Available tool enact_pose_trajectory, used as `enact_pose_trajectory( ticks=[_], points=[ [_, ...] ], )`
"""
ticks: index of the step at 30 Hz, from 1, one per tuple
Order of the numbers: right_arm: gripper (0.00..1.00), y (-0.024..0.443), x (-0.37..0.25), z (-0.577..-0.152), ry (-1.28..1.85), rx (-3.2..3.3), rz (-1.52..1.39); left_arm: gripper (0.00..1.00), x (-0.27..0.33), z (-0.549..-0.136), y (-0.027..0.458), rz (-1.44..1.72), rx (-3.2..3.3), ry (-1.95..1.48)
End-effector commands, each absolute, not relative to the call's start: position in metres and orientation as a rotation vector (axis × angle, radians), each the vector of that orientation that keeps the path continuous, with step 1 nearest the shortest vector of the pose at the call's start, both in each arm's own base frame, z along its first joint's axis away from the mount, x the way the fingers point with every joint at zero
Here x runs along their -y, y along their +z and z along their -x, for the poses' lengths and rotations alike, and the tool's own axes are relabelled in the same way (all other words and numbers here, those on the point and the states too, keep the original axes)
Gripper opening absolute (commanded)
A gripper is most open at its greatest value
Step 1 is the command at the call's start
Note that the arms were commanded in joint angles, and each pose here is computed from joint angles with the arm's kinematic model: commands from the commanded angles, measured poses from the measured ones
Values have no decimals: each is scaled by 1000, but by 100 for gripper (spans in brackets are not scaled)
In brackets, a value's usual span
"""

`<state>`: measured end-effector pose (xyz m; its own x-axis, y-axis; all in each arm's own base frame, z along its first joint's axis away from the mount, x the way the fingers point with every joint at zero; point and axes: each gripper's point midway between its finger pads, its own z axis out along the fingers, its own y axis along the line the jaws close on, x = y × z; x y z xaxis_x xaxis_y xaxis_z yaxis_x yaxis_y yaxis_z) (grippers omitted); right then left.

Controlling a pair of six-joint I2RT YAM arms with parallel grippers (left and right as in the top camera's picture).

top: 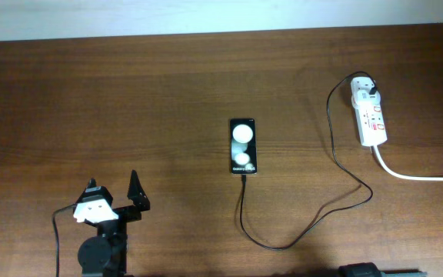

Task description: Plug charger to phone and switch on socket

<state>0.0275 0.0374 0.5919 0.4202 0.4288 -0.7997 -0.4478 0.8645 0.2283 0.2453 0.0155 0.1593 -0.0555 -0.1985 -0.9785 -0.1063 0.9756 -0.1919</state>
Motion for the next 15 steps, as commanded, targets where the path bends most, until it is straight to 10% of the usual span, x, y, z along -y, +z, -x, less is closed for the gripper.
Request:
enact_pose_trajectory(
  ticks=[1,15],
  points=[
    [6,591,-29,-8,532,-947,-4,99,-16,-245,158,220,-1628,-67],
    [6,587,-9,30,449,-851,-62,99,-22,-245,158,240,-1625,-48]
  ],
)
